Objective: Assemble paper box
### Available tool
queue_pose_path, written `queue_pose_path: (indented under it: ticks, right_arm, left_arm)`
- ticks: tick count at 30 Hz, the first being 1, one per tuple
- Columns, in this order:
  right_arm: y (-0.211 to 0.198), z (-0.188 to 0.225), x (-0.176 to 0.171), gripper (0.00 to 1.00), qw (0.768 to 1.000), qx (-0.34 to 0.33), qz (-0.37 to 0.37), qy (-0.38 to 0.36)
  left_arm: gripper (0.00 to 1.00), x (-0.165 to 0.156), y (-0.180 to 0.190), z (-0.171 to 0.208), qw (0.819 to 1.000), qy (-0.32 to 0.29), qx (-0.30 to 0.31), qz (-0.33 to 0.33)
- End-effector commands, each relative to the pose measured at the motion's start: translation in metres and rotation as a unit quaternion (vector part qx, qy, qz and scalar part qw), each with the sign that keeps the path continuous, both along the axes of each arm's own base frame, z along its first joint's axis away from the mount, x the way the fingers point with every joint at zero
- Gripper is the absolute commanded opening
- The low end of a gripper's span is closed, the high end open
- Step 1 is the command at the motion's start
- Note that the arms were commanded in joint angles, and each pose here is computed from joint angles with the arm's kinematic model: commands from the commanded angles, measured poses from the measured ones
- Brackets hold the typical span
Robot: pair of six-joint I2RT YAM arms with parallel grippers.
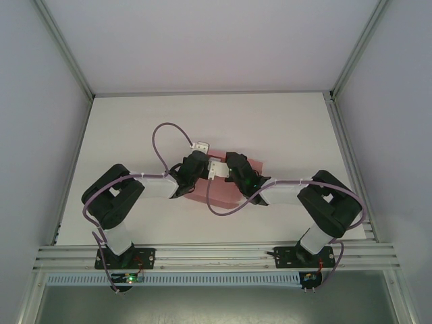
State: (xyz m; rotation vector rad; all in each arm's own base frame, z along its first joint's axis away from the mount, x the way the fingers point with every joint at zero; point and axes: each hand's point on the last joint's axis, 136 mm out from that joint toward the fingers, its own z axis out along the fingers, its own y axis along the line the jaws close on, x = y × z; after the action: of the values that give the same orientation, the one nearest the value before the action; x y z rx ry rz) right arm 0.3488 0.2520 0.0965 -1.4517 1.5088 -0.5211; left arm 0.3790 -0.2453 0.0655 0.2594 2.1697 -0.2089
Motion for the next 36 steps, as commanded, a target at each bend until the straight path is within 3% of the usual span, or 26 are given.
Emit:
queue_pose_path:
  ticks: [1, 3, 8, 14, 19, 23, 28, 31, 36]
  right_arm:
    - [0.005, 0.033, -0.006, 0.59, 0.997, 0.079, -0.003, 0.02]
    - [0.006, 0.059, -0.014, 0.98, 0.992, 0.127, 0.012, 0.021]
    - [-0.023, 0.121, -0.026, 0.98, 0.966, 0.258, 0.012, 0.008]
    - [-0.09, 0.129, 0.001, 0.98, 0.945, 0.307, -0.113, 0.027]
    - [-0.074, 0.112, -0.003, 0.98, 0.941, 0.317, -0.083, 0.081]
    - [-0.06, 0.113, 0.004, 0.98, 0.927, 0.359, -0.067, 0.084]
    - [-0.06, 0.146, 0.03, 0.98, 0.874, 0.475, -0.095, 0.031]
    - [-0.061, 0.157, 0.039, 0.98, 0.854, 0.51, -0.105, 0.007]
    - [-0.062, 0.155, 0.027, 0.98, 0.861, 0.495, -0.116, 0.012]
  left_arm:
    - [0.0, 0.002, 0.013, 0.009, 1.0, -0.002, 0.01, 0.027]
    - [0.0, 0.004, 0.013, 0.02, 0.999, -0.015, -0.001, 0.03]
    - [0.0, 0.007, 0.014, 0.043, 0.998, -0.04, -0.021, 0.039]
    - [0.0, 0.003, 0.023, 0.071, 0.995, -0.07, -0.047, 0.053]
    - [0.0, 0.002, 0.027, 0.087, 0.993, -0.083, -0.057, 0.062]
    - [0.0, 0.001, 0.022, 0.092, 0.993, -0.086, -0.071, 0.049]
    - [0.0, -0.001, 0.017, 0.089, 0.993, -0.08, -0.076, 0.036]
    - [0.0, -0.002, 0.022, 0.09, 0.992, -0.083, -0.086, 0.049]
    - [0.0, -0.001, 0.037, 0.098, 0.987, -0.096, -0.094, 0.093]
